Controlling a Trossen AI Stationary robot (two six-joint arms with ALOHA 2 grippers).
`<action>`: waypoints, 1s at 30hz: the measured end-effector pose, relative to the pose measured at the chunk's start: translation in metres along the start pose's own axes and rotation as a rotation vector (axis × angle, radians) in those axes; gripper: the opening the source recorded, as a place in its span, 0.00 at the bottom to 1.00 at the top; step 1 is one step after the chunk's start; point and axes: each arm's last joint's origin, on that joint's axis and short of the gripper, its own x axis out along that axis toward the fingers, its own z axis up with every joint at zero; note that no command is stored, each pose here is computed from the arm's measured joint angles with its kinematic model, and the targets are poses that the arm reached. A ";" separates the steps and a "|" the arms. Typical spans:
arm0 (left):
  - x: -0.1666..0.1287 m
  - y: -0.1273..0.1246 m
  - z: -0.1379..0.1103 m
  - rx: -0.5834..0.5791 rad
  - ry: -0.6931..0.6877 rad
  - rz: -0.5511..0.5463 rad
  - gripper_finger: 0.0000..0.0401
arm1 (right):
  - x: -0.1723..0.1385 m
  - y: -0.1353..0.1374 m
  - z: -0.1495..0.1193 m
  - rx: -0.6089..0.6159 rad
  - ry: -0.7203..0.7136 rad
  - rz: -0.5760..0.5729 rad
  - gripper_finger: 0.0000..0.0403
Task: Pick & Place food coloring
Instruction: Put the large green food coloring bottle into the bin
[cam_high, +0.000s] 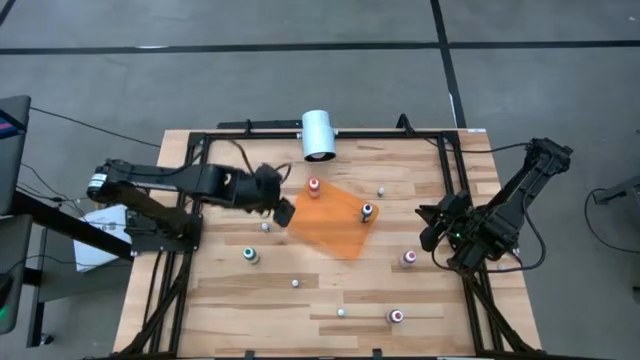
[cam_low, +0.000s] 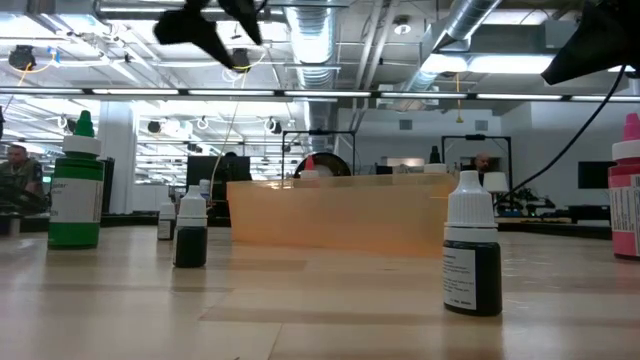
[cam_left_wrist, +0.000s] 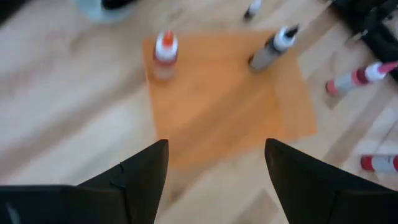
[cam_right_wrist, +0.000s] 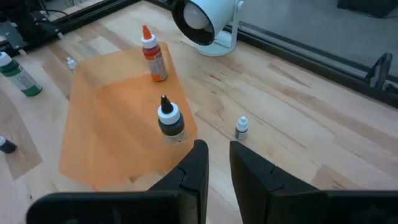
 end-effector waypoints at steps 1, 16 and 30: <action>-0.002 -0.002 -0.006 -0.017 0.022 0.006 0.64 | 0.000 0.000 0.000 0.000 0.000 0.000 0.14; -0.011 -0.004 -0.075 -0.279 0.286 0.314 0.64 | 0.000 0.002 0.000 0.016 -0.001 0.011 0.14; 0.040 -0.016 -0.105 -0.163 0.420 0.540 0.64 | 0.000 0.002 0.000 0.018 -0.003 0.012 0.14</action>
